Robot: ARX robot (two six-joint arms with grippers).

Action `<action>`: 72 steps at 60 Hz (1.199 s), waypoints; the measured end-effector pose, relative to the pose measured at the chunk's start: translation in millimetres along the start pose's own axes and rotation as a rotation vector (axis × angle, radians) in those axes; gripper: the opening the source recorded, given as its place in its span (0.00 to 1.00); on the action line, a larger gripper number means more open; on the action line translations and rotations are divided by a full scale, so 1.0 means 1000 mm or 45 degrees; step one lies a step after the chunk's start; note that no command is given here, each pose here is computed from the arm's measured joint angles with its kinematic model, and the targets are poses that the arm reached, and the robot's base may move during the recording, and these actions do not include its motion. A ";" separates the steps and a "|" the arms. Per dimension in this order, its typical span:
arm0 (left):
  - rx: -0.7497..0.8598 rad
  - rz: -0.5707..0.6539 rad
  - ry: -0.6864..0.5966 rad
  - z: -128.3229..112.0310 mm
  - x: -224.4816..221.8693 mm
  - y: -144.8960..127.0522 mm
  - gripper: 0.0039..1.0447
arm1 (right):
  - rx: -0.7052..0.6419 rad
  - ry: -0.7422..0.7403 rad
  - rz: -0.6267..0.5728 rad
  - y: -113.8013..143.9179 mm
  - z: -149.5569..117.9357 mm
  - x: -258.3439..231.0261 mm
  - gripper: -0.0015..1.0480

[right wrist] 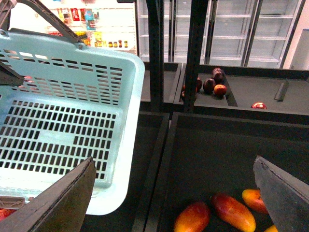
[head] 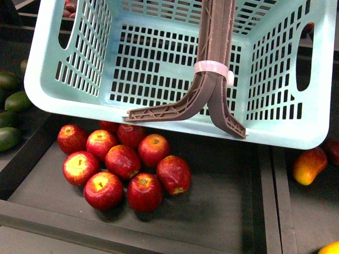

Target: Pick mango and avocado into basket

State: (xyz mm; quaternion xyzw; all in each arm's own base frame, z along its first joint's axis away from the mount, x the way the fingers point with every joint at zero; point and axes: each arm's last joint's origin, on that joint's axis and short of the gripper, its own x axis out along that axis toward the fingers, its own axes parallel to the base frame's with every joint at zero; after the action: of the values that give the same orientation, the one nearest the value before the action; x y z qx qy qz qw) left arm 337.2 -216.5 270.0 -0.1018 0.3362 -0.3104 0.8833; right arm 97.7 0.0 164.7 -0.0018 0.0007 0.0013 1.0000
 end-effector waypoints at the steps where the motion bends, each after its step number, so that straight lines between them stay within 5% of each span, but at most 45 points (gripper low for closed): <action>1: 0.000 0.000 0.000 0.000 0.000 0.000 0.05 | 0.000 0.000 0.000 0.000 0.000 0.000 0.93; 23: -0.002 0.017 -0.006 0.001 0.000 0.002 0.05 | 0.101 0.052 -0.063 -0.003 0.001 0.003 0.93; 45: 0.000 0.006 -0.002 0.000 0.000 0.001 0.05 | 0.164 0.204 -0.218 -0.056 0.013 0.055 0.93; 72: 0.001 0.012 -0.004 0.000 0.000 0.001 0.05 | 0.035 0.607 -0.211 -0.125 -0.052 0.172 0.93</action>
State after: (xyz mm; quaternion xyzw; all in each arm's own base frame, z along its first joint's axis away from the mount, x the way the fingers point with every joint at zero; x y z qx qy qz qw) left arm 337.9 -215.6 269.8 -0.1003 0.3352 -0.3064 0.8853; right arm 270.0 -125.0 113.0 0.0114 0.2363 -0.0812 0.9682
